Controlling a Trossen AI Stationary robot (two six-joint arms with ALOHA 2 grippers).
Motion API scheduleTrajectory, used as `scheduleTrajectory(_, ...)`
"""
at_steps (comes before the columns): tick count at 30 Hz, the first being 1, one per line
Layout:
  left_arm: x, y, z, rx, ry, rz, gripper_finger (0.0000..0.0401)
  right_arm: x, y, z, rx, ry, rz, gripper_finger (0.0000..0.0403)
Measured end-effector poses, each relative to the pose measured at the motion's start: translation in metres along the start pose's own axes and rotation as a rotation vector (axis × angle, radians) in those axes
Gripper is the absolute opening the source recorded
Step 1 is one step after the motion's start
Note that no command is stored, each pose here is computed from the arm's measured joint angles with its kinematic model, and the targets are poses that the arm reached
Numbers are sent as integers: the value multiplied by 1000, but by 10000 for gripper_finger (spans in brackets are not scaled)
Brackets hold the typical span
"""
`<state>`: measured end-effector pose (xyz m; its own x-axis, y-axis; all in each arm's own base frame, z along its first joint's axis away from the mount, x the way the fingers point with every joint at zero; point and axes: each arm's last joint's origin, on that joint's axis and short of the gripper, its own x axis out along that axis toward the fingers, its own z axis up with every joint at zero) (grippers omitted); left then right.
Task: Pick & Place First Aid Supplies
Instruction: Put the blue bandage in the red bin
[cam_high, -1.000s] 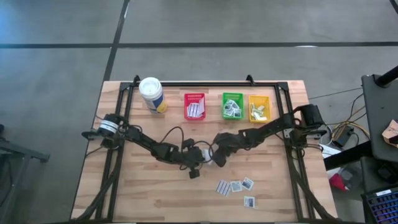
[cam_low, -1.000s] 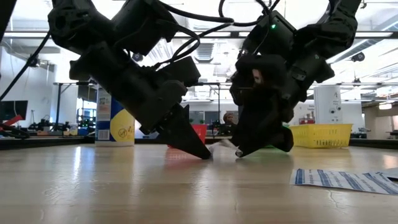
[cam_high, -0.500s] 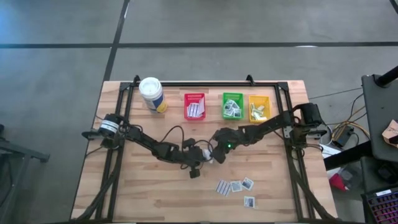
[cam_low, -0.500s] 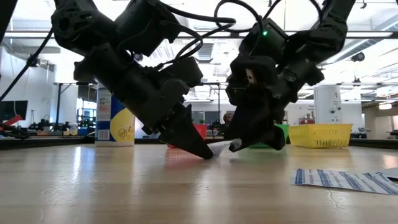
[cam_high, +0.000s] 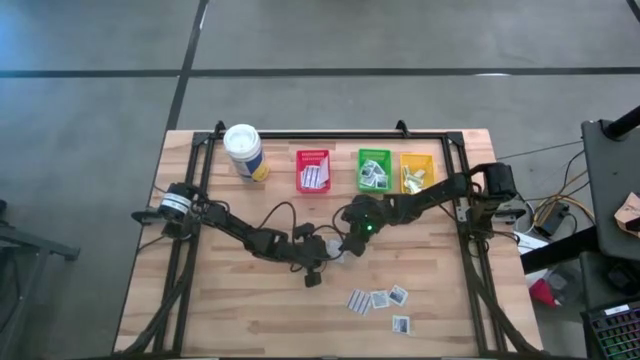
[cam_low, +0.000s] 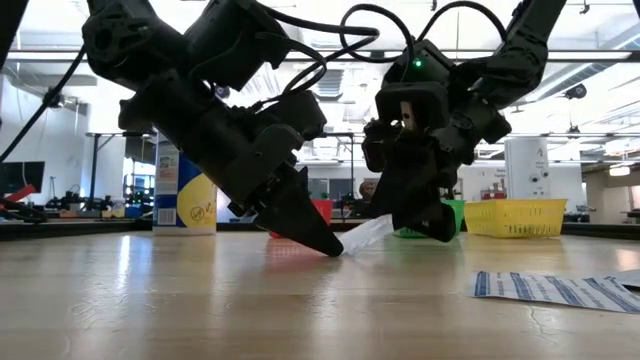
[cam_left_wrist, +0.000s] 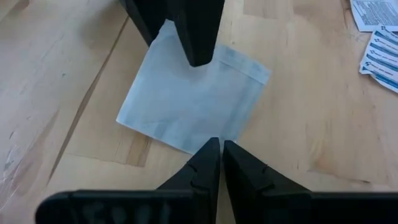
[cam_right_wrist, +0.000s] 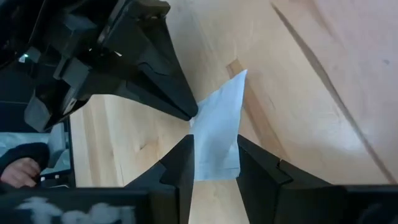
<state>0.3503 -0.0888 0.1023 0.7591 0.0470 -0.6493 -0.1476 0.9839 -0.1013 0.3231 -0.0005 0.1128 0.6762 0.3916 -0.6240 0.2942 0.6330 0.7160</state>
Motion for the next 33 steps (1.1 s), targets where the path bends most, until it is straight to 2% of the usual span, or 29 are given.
scheduleTrajectory(7, 0, -1, 3, 2, -35, -9, 39, 1, 2, -2, -5, 7, 3, 84)
scheduleTrajectory(18, 0, -2, 4, 17, -50, -6, 39, 1, 2, -3, -36, 11, -3, 14)
scheduleTrajectory(33, -18, -1, 20, 73, -94, 5, 39, 1, -2, -6, -105, 38, -40, 8)
